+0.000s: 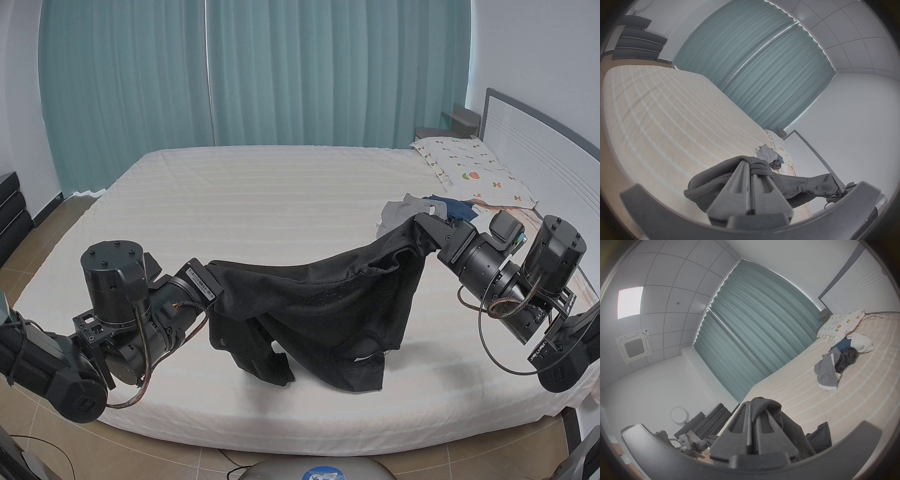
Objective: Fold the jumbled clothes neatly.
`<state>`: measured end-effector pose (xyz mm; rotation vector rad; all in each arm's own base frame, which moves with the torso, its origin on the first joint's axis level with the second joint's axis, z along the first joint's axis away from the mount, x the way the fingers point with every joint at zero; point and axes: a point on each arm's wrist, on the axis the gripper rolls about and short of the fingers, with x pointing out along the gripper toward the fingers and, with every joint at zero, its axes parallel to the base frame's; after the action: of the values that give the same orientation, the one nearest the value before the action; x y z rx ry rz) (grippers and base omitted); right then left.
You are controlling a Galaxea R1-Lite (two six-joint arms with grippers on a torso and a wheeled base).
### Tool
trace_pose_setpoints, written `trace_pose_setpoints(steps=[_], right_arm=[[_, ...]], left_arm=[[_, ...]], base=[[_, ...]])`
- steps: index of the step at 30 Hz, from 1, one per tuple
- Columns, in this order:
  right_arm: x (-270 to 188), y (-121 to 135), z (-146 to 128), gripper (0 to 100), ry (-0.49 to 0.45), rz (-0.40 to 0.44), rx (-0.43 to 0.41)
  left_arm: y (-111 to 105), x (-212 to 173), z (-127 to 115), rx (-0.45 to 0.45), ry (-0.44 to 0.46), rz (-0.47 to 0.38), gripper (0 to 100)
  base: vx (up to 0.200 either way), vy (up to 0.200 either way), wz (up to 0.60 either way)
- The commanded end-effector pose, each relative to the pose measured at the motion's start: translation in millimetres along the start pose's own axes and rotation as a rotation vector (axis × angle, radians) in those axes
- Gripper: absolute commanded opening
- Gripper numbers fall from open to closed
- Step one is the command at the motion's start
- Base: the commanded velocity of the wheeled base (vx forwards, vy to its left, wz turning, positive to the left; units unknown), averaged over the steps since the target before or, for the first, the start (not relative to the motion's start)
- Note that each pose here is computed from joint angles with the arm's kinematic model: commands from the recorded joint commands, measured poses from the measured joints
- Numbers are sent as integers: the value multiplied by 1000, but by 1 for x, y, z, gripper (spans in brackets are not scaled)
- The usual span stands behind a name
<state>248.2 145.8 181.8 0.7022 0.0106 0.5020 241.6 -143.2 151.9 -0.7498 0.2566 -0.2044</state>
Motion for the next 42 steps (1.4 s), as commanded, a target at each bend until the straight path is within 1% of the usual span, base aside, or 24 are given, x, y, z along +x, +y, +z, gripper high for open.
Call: trace_pose_setpoints(steps=[1, 10, 22, 29, 36, 39, 42], right_arm=[[0, 0, 0, 0, 1, 2, 2], [0, -2, 0, 0, 5, -3, 8], [-5, -11, -1, 0, 15, -36, 5], [-9, -13, 2, 0, 15, -46, 3], [-34, -5, 9, 0, 7, -29, -3], [-47, 1, 17, 0, -17, -10, -7], [-67, 16, 37, 0, -80, 47, -6]], left_arm=[[0, 0, 0, -1, 0, 0, 0], [2, 0, -2, 4, 7, 7, 0], [4, 1, -9, 18, 41, 13, 0], [3, -3, -14, 24, 63, 5, 0], [-2, -13, -21, 53, 93, -18, 0], [-6, -19, -24, 67, 106, -42, 0], [-15, -34, -24, 95, 114, -94, 0]], base=[[0, 200, 0], [0, 200, 0], [0, 0, 0], [-200, 0, 0], [-200, 0, 0], [-200, 0, 0], [-133, 0, 0]])
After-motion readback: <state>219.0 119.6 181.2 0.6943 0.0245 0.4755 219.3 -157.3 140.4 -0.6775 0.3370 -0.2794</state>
